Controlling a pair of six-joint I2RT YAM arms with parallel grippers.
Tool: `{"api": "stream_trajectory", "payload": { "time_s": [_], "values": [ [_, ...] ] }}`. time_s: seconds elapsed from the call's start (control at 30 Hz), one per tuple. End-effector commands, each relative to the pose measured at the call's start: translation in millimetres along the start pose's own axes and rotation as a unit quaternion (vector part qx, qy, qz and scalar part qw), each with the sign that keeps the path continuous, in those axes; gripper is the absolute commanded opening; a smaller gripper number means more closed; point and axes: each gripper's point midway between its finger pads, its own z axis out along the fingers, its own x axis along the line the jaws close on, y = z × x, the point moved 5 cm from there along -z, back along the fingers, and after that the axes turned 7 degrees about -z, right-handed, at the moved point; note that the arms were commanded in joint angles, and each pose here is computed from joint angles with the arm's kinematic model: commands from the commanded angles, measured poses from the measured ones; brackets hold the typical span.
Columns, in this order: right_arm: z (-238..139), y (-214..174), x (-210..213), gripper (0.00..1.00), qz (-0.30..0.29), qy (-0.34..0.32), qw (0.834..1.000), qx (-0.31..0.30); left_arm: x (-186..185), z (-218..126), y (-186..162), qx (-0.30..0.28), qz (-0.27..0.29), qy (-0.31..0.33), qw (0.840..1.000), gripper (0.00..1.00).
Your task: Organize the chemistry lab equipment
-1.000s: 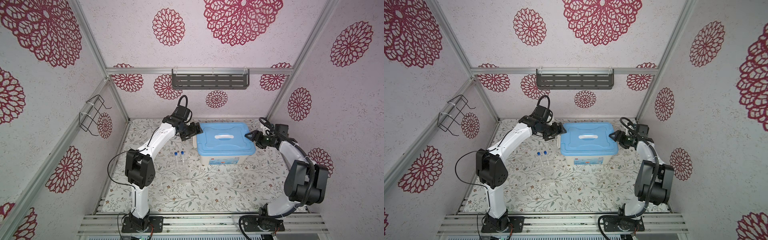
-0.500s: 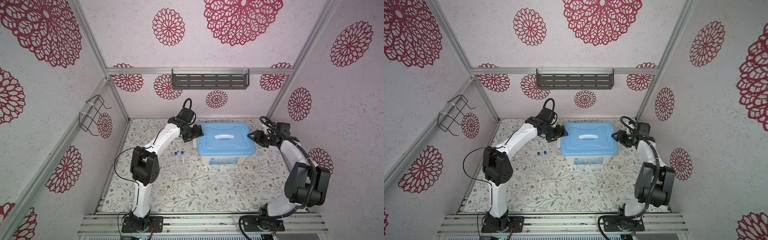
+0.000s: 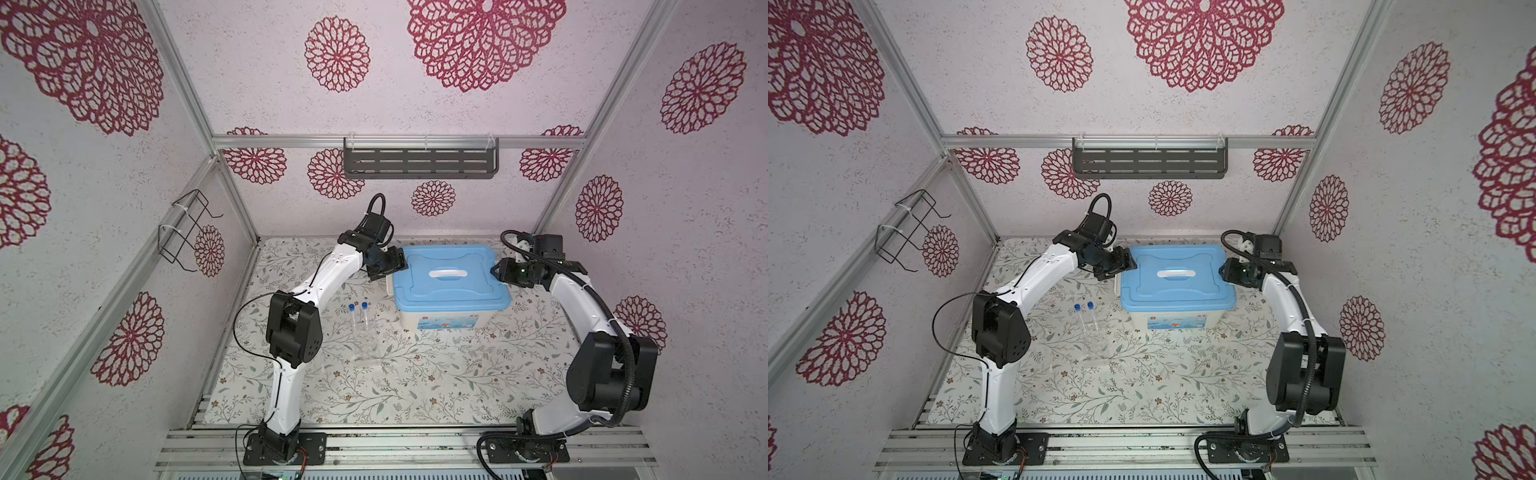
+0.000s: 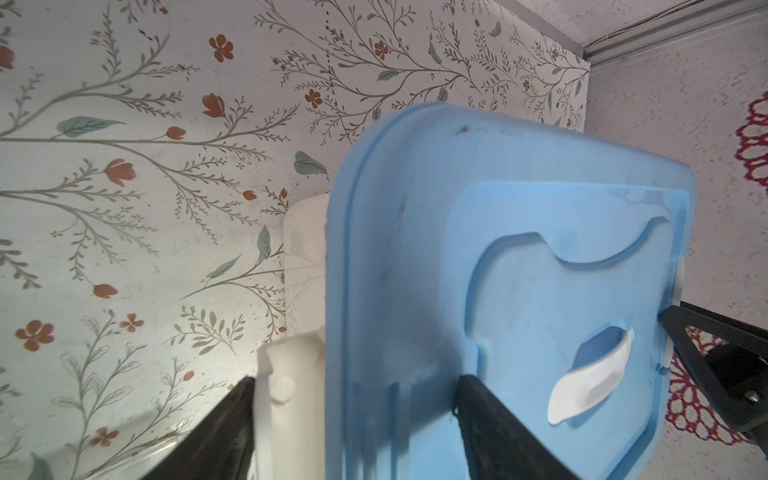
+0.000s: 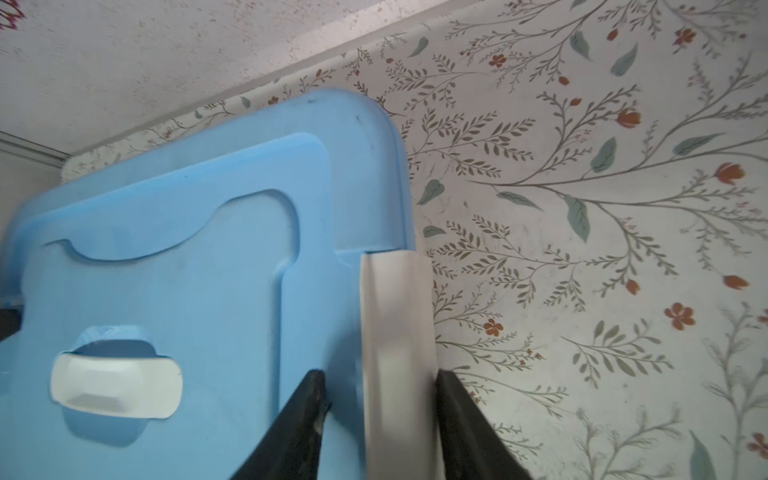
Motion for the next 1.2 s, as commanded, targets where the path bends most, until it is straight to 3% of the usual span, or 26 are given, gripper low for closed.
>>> {"api": "stream_trajectory", "payload": {
  "time_s": [0.0, 0.23, 0.5, 0.67, 1.17],
  "values": [
    [-2.6, -21.6, 9.6, 0.43, -0.031, -0.038, 0.997, 0.058, -7.8, -2.3, -3.3, -0.002, 0.011, -0.003, 1.0, 0.76],
    [-8.3, -25.4, 1.0, 0.42, -0.037, -0.106, 0.99, 0.08, -5.9, -20.5, 3.9, -0.024, 0.014, 0.003, 1.0, 0.78],
    [-8.8, -24.1, 4.1, 0.42, -0.036, -0.095, 0.991, 0.082, -0.2, -51.6, 9.8, -0.043, -0.005, -0.019, 0.999, 0.84],
    [-6.3, -20.3, 6.9, 0.42, -0.033, -0.082, 0.993, 0.078, 0.5, -39.3, 3.4, 0.011, -0.062, -0.064, 0.996, 0.85],
    [2.2, -20.9, 10.1, 0.43, -0.033, -0.062, 0.995, 0.072, -5.1, -14.2, -5.9, 0.047, -0.084, -0.161, 0.982, 0.81]
  ]
}}
